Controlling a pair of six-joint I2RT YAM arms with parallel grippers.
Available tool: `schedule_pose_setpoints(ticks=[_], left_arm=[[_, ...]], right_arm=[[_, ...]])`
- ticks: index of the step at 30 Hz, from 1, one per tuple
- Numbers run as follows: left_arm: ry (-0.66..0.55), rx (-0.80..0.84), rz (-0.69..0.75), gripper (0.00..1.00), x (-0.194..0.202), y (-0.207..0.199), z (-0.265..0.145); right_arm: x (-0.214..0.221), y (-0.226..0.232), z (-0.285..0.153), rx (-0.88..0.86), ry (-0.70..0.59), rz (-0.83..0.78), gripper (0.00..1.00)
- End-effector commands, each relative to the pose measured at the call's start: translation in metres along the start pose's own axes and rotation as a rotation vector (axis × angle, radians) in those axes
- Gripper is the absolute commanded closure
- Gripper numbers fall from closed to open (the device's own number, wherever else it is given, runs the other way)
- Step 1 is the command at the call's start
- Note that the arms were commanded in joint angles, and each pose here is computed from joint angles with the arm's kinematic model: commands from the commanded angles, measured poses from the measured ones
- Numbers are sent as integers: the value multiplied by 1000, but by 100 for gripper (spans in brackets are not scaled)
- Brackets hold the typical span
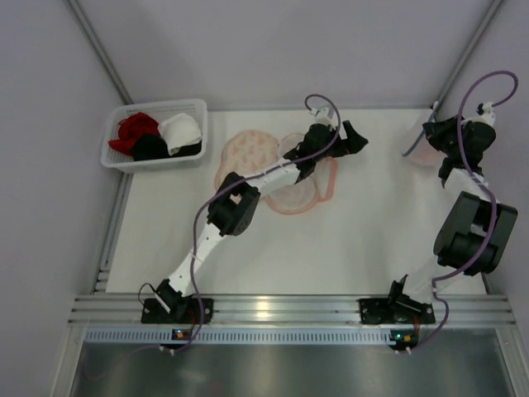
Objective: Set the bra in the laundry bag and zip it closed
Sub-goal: Place the laundry bag at the corner of the board.
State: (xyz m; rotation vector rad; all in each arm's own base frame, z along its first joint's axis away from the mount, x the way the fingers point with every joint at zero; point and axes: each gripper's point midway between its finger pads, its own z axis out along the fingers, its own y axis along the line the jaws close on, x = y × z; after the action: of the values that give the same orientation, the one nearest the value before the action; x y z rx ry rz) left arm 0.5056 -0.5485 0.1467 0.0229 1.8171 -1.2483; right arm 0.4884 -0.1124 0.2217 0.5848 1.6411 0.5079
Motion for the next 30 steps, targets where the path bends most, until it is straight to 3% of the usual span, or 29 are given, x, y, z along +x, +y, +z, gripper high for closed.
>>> schedule_pose_setpoints(ticks=[1,2,4,5,8,12,17,22,30], left_arm=[[-83,7,109,2,-105,-38,-55],[-80,-21,163,2,-120,-39,-80],[-23,-110,192,2,-113,-18,-109],[-62,-107,228,2,-140,-35,-131],[-80,-176,261,2,-152,-28,-176],[-76,-263,263,2,-143,-12,-218],[-106,-463,160,2,-119,40,-274],[-107,-549,104,2,-96,69,-317],[-181,-730,72,2,-98,99,-383]], right_arm=[[-16,-2,3,3,-23,-73,94],[-15,-3,3,4,-15,-85,93],[-17,0,1,2,-14,-90,100],[-18,3,0,-8,-17,-79,100],[-26,18,3,-64,-30,-58,100],[-40,51,12,-158,-42,-41,100],[-55,75,36,-216,-49,4,100],[-40,102,56,-235,-63,26,100],[25,56,97,-193,50,44,100]])
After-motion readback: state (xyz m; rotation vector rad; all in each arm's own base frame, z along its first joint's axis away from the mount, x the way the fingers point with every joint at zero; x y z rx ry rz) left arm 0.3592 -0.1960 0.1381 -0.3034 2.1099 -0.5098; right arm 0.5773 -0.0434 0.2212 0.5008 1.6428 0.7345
